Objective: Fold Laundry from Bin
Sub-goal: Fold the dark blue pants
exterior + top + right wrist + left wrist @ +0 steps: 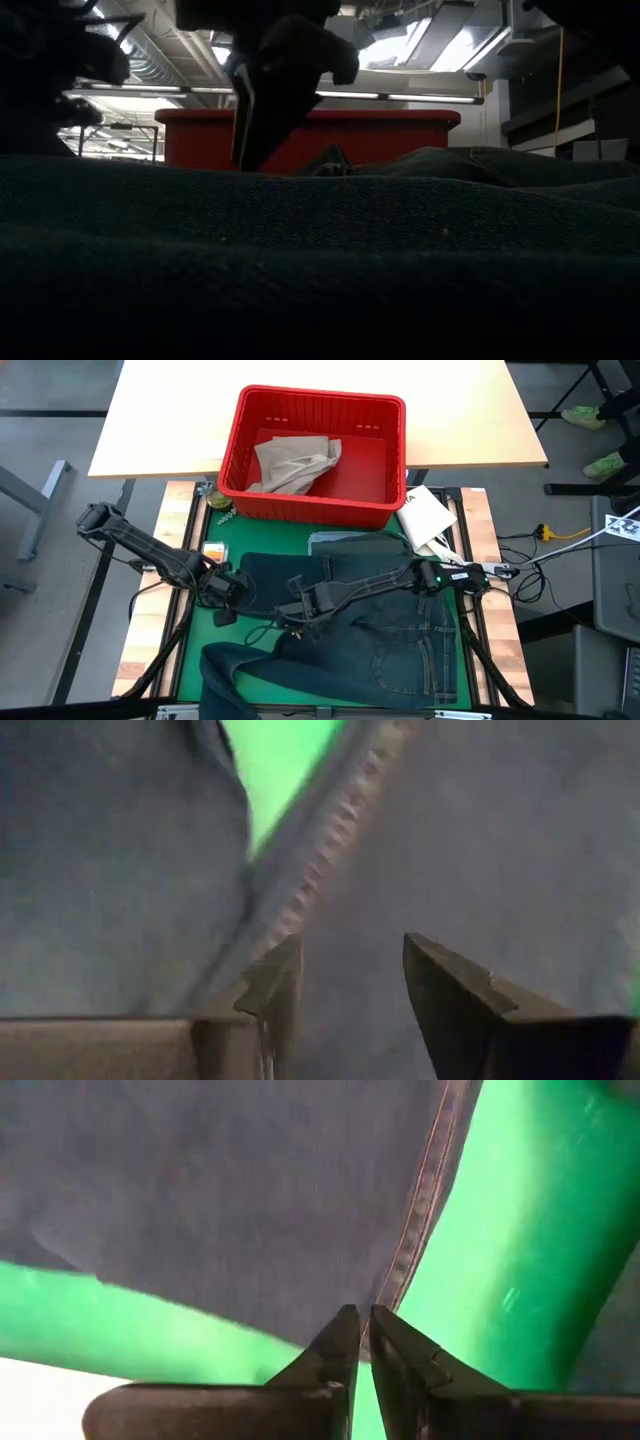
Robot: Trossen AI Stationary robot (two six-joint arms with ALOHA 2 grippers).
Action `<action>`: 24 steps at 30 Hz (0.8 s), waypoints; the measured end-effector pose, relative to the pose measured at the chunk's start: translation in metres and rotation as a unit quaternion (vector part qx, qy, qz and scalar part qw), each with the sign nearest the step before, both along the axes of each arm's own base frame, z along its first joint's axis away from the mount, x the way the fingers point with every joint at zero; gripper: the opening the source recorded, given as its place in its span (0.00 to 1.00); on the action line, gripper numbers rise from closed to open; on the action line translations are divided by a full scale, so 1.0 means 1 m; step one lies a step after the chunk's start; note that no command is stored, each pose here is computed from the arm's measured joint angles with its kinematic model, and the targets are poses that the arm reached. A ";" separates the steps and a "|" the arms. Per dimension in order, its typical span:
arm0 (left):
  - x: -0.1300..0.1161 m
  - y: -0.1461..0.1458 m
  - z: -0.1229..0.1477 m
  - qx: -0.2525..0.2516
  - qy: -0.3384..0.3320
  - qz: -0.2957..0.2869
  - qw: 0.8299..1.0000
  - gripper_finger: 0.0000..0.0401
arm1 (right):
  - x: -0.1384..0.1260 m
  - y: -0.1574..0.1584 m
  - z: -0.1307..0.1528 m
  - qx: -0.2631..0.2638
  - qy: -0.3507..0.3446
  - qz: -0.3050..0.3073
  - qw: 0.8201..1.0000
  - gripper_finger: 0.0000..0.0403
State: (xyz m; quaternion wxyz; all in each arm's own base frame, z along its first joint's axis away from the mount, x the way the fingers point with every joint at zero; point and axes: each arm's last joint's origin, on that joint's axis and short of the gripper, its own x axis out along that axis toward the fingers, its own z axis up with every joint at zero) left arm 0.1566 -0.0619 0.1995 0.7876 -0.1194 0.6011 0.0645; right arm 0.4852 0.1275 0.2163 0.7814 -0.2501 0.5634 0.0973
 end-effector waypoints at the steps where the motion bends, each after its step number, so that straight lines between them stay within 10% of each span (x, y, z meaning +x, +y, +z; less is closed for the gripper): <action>1: 0.002 0.000 0.003 0.008 -0.010 0.003 1.000 0.05 | -0.002 -0.001 0.003 -0.011 0.005 -0.003 1.000 0.43; 9: 0.008 0.014 0.008 0.124 -0.060 0.050 0.989 0.02 | -0.010 -0.025 0.010 -0.129 0.028 -0.032 0.991 0.43; 24: -0.006 0.077 -0.058 0.139 -0.018 0.185 0.973 0.00 | -0.005 -0.080 -0.007 -0.102 0.075 -0.085 0.988 0.43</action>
